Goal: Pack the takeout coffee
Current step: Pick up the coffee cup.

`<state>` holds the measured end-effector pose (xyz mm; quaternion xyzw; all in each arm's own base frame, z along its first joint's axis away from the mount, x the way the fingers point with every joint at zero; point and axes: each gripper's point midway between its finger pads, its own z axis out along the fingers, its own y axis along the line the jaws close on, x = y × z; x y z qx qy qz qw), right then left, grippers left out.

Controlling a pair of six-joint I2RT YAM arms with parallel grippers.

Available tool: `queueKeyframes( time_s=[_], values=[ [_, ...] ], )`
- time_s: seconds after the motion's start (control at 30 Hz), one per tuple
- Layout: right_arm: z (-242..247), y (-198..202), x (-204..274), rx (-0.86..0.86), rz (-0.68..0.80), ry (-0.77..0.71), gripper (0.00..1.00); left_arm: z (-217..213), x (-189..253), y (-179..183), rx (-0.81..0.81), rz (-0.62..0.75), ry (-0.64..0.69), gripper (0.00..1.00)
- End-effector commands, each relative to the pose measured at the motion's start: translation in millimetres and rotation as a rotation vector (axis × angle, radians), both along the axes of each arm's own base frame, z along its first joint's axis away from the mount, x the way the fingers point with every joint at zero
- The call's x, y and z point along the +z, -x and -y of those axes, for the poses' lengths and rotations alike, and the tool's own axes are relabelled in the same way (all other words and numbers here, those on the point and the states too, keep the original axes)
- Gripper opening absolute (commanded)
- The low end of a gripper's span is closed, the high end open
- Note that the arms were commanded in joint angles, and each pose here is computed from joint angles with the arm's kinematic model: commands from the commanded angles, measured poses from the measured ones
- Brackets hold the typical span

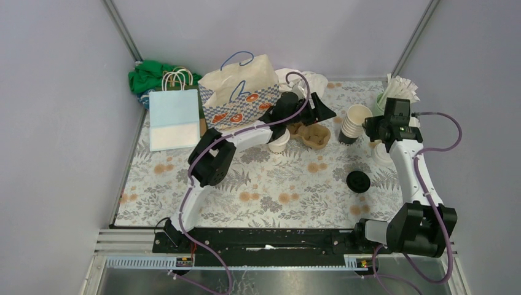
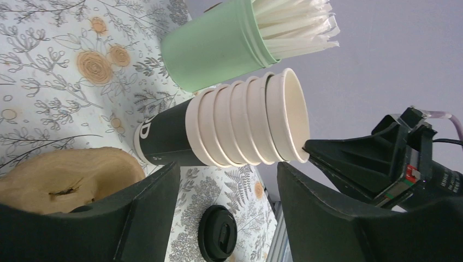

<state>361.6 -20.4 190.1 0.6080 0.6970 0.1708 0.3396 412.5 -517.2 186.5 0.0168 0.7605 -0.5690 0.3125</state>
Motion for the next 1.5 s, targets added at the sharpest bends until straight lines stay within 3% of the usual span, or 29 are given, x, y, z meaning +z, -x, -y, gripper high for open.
queueKeyframes(
  time_s=[0.0, 0.4, 0.57, 0.8, 0.97, 1.33, 1.47],
  values=[
    [-5, 2, 6, -0.002, 0.038, -0.071, 0.0, 12, 67, 13, -0.056, 0.107, 0.116, 0.7],
    [-6, 1, 17, 0.007, 0.058, -0.083, 0.0, 39, 48, 10, -0.137, 0.038, 0.139, 0.77],
    [-6, 0, 18, 0.006, 0.061, -0.084, 0.0, 28, 46, 4, -0.088, 0.003, 0.23, 0.52],
    [-8, 0, 15, 0.015, 0.057, -0.093, 0.0, 21, 54, 2, -0.067, 0.043, 0.219, 0.53],
    [-14, -2, 15, 0.036, 0.059, -0.124, 0.0, 24, 51, 1, -0.082, 0.023, 0.217, 0.41],
    [-23, 1, 13, 0.065, 0.051, -0.169, 0.0, 10, 53, -2, -0.047, 0.039, 0.181, 0.42],
    [-25, 1, 10, 0.071, 0.046, -0.177, 0.0, 11, 50, 0, -0.059, 0.015, 0.197, 0.48]
  ],
)
